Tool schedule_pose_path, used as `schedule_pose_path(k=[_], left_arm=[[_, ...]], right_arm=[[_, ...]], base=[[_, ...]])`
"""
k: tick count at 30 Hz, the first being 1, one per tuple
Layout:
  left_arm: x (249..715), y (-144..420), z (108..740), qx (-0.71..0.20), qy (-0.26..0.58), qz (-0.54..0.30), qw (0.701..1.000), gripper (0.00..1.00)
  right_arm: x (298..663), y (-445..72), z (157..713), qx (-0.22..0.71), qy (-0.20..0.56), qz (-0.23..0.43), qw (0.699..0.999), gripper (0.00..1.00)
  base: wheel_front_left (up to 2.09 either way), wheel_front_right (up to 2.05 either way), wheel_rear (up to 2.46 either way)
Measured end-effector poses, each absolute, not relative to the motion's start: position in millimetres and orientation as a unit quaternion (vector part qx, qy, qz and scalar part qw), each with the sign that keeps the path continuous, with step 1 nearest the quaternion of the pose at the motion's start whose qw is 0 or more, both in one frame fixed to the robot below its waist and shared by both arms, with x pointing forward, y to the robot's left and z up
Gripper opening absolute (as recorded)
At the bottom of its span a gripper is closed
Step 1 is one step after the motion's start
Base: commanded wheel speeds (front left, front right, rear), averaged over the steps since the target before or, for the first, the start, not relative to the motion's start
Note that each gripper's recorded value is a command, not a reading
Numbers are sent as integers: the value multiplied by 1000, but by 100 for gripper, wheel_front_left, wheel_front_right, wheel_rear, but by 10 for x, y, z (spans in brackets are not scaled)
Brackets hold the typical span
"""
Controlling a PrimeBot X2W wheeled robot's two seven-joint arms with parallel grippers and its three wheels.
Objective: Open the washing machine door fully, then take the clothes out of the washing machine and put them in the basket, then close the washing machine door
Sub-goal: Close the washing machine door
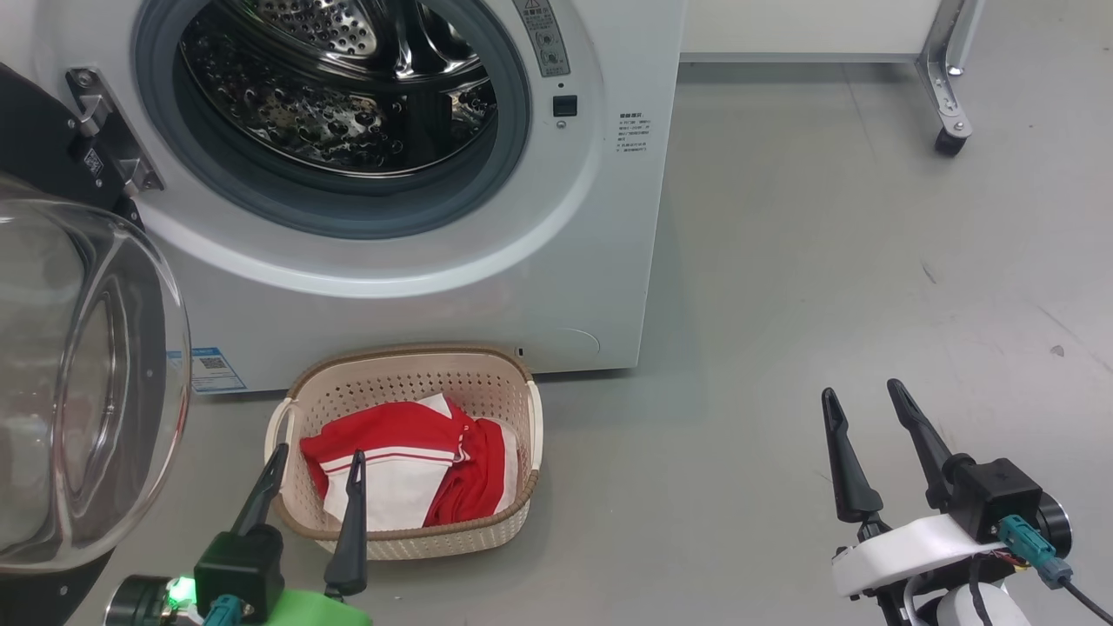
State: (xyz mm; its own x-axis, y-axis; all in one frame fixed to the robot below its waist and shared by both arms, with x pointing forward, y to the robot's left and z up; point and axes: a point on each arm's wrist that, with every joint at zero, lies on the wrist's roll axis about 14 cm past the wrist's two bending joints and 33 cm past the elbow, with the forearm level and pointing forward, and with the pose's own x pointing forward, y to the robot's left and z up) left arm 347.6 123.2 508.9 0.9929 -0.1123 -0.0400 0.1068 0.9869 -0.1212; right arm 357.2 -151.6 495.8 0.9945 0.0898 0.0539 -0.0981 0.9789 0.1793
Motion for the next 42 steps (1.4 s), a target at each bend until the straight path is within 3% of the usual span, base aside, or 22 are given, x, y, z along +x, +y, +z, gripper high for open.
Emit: schedule_pose_path(k=[42], left_arm=[[3425,1402,5164,-53,10,-28,998,100]], right_arm=[[3655,-1466,5002,92,-29,55,994,100]], base=[[-6,6,0]])
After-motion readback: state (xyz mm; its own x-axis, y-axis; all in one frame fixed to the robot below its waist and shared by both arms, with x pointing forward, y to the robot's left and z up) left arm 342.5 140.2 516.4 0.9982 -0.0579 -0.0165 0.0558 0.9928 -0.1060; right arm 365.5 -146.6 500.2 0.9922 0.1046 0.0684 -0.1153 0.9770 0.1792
